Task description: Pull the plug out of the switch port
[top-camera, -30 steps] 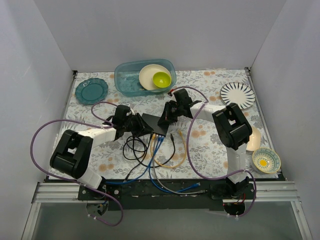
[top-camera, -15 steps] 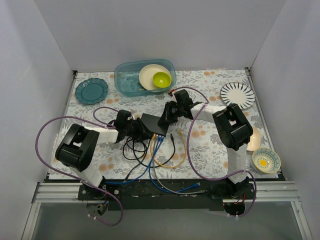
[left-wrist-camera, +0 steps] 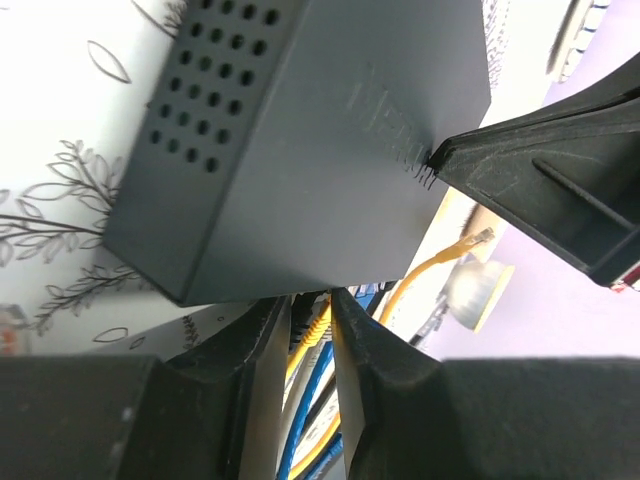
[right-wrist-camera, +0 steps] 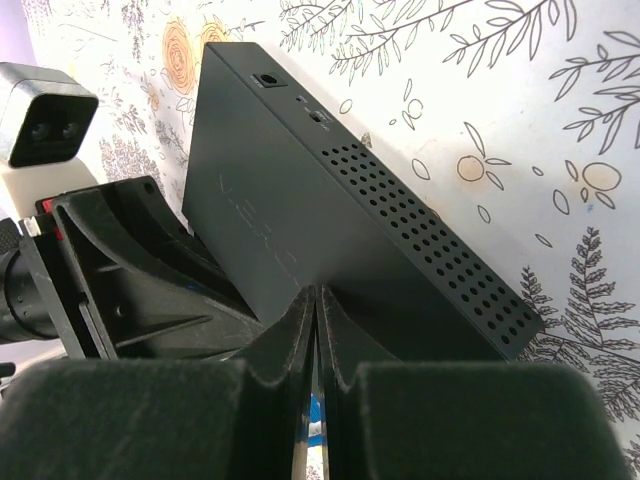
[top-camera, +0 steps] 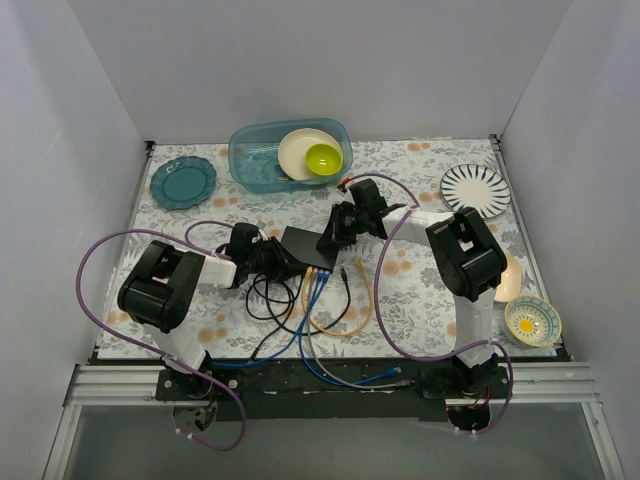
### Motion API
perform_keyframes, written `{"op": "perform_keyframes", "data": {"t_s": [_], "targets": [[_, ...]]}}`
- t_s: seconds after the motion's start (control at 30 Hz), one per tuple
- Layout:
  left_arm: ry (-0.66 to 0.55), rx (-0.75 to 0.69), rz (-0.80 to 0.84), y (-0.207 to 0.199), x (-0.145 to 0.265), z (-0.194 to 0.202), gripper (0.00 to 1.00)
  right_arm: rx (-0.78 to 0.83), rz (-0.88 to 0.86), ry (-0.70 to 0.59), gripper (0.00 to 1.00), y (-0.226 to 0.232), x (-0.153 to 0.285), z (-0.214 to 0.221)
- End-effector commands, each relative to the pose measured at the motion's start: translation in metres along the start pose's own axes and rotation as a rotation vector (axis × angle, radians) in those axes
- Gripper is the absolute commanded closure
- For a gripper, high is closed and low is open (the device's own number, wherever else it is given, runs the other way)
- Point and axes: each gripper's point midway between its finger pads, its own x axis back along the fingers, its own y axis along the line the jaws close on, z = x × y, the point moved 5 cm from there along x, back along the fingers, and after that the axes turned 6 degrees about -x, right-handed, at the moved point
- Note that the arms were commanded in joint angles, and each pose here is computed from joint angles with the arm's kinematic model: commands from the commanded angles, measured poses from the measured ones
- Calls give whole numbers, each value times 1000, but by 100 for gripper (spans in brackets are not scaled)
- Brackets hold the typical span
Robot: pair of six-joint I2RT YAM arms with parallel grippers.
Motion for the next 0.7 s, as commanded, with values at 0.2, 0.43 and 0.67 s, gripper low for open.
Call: {"op": "perform_keyframes", "data": {"t_s": [0.2, 0.43, 0.67], "targets": [[-12, 100, -84, 39, -4, 2, 81, -82, 259, 94, 89, -66, -3, 38], [4, 95, -72, 40, -6, 4, 100, -84, 260, 101, 89, -68, -3, 41], [28, 74, -61, 40, 6, 15, 100, -82, 254, 97, 89, -65, -4, 38]]}}
